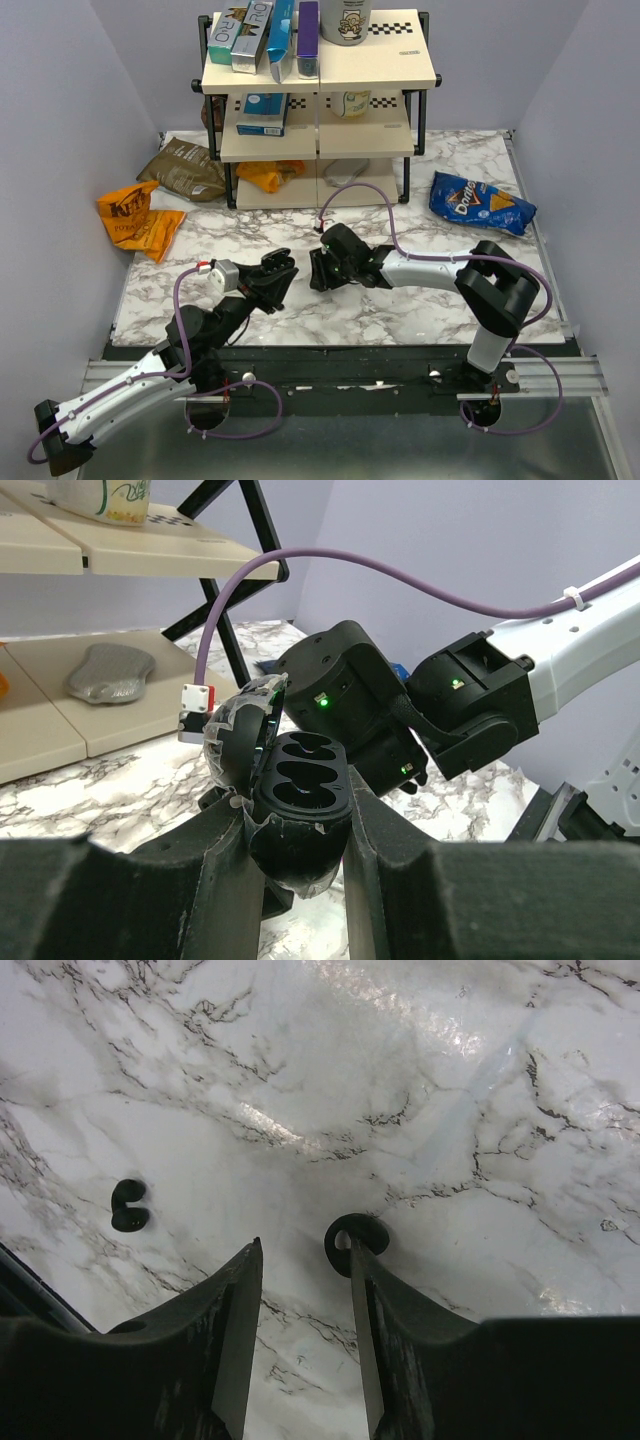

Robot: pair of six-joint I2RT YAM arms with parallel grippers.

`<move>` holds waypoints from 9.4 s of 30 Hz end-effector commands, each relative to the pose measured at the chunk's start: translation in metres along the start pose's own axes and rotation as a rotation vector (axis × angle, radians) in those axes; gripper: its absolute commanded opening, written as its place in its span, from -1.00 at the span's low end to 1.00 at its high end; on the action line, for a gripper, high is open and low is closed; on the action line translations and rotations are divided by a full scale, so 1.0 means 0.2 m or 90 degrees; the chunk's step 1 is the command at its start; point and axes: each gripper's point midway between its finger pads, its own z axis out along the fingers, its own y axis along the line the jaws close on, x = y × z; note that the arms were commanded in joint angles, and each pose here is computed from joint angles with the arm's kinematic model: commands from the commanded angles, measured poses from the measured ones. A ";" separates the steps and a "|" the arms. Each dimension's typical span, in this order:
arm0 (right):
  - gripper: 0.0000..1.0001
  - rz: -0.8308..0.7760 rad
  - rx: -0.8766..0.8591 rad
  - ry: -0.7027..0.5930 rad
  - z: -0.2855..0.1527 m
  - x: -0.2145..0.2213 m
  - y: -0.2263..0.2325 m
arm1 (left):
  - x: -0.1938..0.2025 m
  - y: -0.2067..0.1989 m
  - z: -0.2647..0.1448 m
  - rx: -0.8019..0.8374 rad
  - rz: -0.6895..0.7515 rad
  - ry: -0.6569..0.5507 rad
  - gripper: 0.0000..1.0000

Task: Insert the wireless bluetooth earbuds into the charging case
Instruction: Pick up the earbud from the center of the board, then place the earbud in the charging case, then pick up the earbud from the center of the board.

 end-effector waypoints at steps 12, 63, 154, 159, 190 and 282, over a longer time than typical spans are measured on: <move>-0.04 0.002 0.131 0.042 -0.02 0.16 -0.26 | 0.02 0.01 0.00 -0.012 -0.004 0.006 -1.00; -0.99 -0.507 -0.110 -0.248 -1.50 -0.19 0.24 | -0.06 -0.54 0.17 0.419 0.014 0.143 -1.00; -0.05 -0.296 -0.046 -0.424 -1.44 -0.37 0.20 | -0.04 -0.36 0.15 0.308 0.047 0.144 -1.00; -0.22 -0.230 -0.082 -0.346 -1.07 -0.29 0.27 | -0.13 -0.27 0.04 0.224 0.067 0.118 -1.00; -0.08 -0.173 -0.279 0.037 0.06 0.04 0.73 | -0.23 -0.24 -0.13 0.182 0.053 0.072 -1.00; -0.43 -0.121 -0.064 0.020 0.14 0.03 0.35 | -0.20 -0.23 -0.12 0.172 0.039 0.084 -1.00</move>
